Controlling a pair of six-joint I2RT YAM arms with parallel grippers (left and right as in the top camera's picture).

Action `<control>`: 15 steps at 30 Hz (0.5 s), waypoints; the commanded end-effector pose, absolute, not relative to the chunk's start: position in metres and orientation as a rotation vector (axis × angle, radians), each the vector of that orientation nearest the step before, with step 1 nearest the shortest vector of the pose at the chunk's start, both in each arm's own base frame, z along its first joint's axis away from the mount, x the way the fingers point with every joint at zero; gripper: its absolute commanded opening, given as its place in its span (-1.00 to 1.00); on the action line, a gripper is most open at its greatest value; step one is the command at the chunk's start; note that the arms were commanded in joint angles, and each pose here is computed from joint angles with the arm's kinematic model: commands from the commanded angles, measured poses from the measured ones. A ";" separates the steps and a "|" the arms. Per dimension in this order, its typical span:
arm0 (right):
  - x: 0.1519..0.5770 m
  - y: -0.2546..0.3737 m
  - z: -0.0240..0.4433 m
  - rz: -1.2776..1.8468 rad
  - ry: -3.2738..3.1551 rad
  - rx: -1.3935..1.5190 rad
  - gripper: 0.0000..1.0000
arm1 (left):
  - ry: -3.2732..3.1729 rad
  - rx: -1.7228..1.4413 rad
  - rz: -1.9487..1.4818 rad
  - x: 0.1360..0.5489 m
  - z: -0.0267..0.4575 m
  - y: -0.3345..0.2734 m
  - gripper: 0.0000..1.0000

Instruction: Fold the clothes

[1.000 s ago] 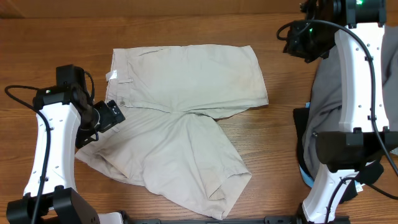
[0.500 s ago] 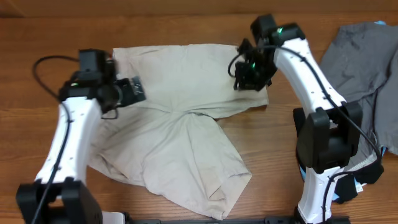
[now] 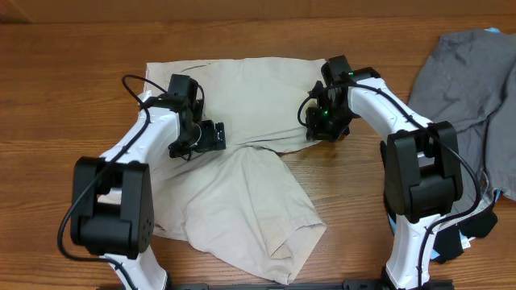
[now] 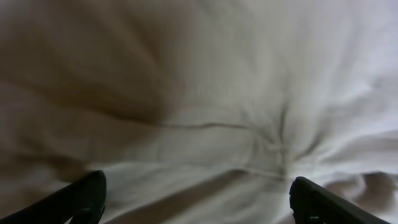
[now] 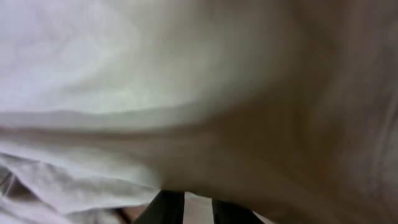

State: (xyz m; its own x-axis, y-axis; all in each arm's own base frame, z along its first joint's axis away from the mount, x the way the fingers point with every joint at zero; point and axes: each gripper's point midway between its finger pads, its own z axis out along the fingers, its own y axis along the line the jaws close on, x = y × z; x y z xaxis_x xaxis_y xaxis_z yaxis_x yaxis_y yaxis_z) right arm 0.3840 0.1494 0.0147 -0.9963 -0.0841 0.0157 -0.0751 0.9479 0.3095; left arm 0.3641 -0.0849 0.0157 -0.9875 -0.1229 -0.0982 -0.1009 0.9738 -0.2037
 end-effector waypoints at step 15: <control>0.473 0.133 -0.038 -0.498 -3.328 -0.082 -0.45 | 2.881 -0.199 -0.401 0.433 -0.034 -0.105 0.93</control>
State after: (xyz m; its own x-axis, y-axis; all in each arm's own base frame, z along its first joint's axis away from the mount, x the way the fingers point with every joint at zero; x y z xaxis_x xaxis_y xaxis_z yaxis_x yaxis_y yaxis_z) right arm 0.4610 0.1627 0.0036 -0.9723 -0.0100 -0.2336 -0.0986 0.9234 0.3708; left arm 0.4362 -0.0986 0.0102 -0.9506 -0.1571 -0.2679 -0.0826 0.9594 -0.2698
